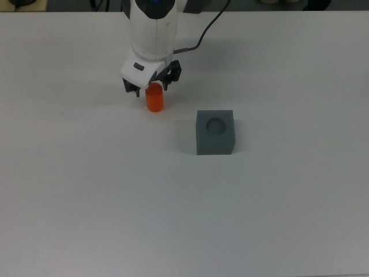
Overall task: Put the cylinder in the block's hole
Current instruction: 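Close the gripper around the orange cylinder and lift it, then carry the cylinder over the grey block's hole, then lower the cylinder into the hole and open the gripper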
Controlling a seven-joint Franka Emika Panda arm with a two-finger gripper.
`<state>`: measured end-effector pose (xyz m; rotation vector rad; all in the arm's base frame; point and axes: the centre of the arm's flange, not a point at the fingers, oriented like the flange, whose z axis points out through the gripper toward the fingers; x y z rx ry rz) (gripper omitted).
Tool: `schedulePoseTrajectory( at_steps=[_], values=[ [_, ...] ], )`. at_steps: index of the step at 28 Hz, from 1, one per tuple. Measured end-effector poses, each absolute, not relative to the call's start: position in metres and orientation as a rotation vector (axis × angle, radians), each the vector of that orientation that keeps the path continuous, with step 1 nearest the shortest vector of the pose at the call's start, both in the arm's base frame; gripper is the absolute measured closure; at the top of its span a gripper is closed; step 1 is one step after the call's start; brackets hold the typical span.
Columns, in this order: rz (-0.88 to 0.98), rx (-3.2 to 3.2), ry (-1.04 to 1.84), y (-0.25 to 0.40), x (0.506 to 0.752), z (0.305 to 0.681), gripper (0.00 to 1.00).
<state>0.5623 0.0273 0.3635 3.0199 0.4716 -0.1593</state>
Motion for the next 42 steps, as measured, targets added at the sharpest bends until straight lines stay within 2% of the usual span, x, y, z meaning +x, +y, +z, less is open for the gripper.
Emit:
schedulePoseTrajectory(
  at_steps=[3, 7, 16, 24, 33, 37, 42],
  values=[
    [-0.153, 3.020, 0.471, 0.027, 0.563, 0.365, 0.37],
    [-0.147, 3.020, 0.471, 0.027, 0.564, 0.367, 0.49],
    [-0.094, 3.019, 0.468, 0.028, 0.573, 0.382, 0.49],
    [0.076, 3.102, 0.378, 0.042, 0.598, 0.436, 0.49],
    [0.073, 3.160, 0.243, 0.100, 0.621, 0.485, 0.49],
    [0.080, 3.170, 0.216, 0.122, 0.631, 0.488, 0.49],
    [0.035, 3.173, 0.207, 0.144, 0.636, 0.469, 0.49]
  ],
)
